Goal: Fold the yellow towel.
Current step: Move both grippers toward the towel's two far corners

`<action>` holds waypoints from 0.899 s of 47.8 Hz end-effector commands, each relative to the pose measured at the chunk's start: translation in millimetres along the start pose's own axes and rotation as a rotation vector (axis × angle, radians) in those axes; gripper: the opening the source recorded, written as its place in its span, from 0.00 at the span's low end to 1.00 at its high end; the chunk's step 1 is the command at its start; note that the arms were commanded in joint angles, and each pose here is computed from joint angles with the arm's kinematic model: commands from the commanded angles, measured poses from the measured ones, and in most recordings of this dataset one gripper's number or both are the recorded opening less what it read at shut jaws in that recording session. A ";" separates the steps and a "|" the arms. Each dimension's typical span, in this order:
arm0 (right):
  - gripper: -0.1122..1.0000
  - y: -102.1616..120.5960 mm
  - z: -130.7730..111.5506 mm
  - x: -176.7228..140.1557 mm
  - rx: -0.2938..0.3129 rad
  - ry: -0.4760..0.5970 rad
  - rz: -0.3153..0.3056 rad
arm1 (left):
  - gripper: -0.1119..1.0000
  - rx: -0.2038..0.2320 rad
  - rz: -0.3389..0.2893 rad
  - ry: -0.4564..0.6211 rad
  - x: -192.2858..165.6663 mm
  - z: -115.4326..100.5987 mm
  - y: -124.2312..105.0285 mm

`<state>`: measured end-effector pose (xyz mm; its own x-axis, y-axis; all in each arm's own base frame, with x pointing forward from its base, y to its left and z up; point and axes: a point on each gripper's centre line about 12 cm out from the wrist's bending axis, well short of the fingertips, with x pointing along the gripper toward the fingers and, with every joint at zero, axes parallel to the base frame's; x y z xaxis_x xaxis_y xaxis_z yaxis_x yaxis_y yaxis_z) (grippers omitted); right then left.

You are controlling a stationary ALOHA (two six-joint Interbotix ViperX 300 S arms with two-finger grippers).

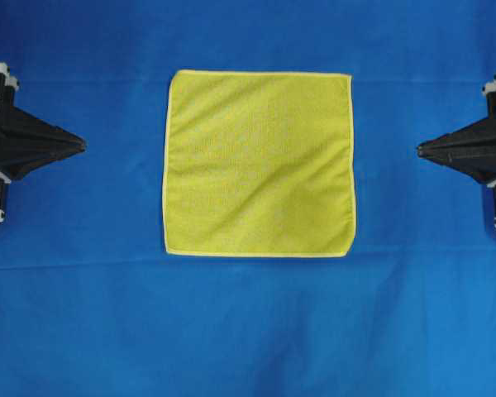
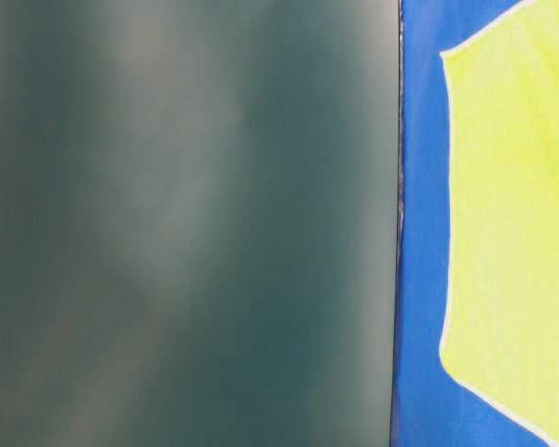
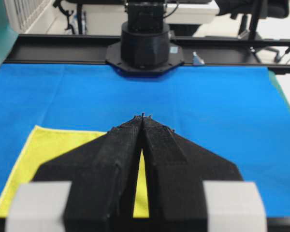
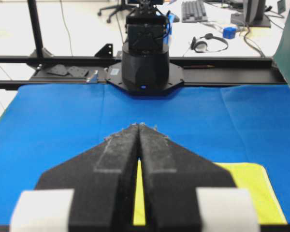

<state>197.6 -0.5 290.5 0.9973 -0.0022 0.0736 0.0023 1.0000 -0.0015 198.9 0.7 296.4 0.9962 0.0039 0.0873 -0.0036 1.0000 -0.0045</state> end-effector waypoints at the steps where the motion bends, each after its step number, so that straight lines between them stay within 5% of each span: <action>1: 0.10 -1.1 11.0 5.1 0.004 -0.023 -0.006 | 0.10 -0.015 0.007 0.008 4.7 4.5 0.9; 10: 0.10 -21.1 5.3 11.8 0.009 0.108 -0.102 | 0.10 0.002 0.048 0.060 15.7 -2.9 9.8; 29: 0.10 -101.0 -42.9 20.4 0.069 0.376 -0.432 | 0.12 -0.013 0.294 0.290 45.6 -54.1 74.6; 35: 0.13 -123.7 -64.2 27.3 0.096 0.469 -0.495 | 0.38 -0.027 0.364 0.362 53.7 -74.5 98.0; 43: 0.54 -145.3 -87.8 45.4 0.108 0.575 -0.519 | 0.80 0.009 0.407 0.444 64.7 -102.1 120.8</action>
<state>238.2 -135.4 206.3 0.7623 -0.4333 -0.4808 0.4935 0.8697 -0.0013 262.1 109.8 200.5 0.8610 0.3650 -0.3542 -0.3795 0.9247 0.0304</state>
